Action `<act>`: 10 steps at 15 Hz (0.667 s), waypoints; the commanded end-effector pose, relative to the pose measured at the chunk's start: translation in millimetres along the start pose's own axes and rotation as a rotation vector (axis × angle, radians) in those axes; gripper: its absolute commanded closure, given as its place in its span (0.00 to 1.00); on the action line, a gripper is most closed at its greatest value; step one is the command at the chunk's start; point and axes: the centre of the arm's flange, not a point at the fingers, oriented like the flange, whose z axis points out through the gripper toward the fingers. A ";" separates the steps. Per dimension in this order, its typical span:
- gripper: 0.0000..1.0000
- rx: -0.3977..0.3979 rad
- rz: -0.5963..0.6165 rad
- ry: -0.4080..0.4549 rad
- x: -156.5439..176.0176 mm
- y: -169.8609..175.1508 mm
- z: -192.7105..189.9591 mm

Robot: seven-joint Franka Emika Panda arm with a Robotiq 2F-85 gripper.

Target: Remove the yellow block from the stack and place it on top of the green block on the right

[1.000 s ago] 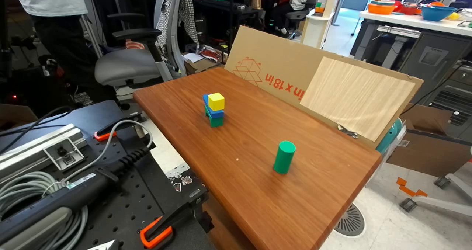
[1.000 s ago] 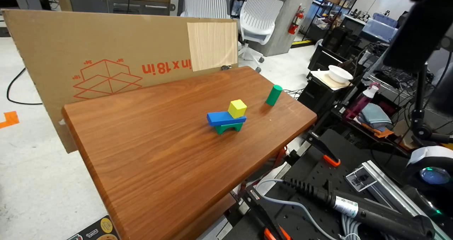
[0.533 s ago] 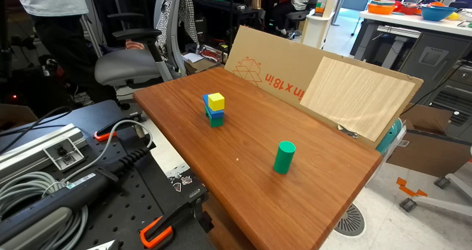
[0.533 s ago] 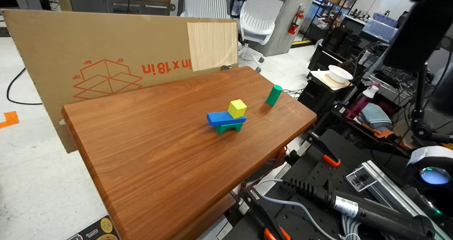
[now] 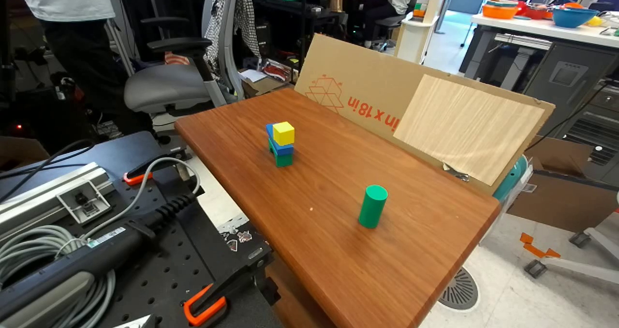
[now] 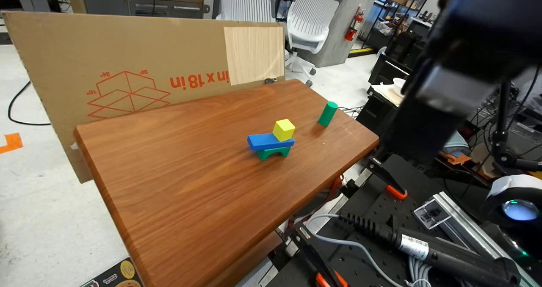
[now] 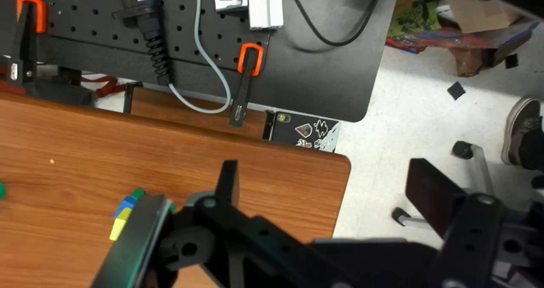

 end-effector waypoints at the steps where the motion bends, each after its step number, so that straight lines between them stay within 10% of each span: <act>1: 0.00 -0.076 0.062 0.089 26.9 18.4 41.2; 10: 0.00 -0.114 0.247 0.224 82.2 66.6 120.4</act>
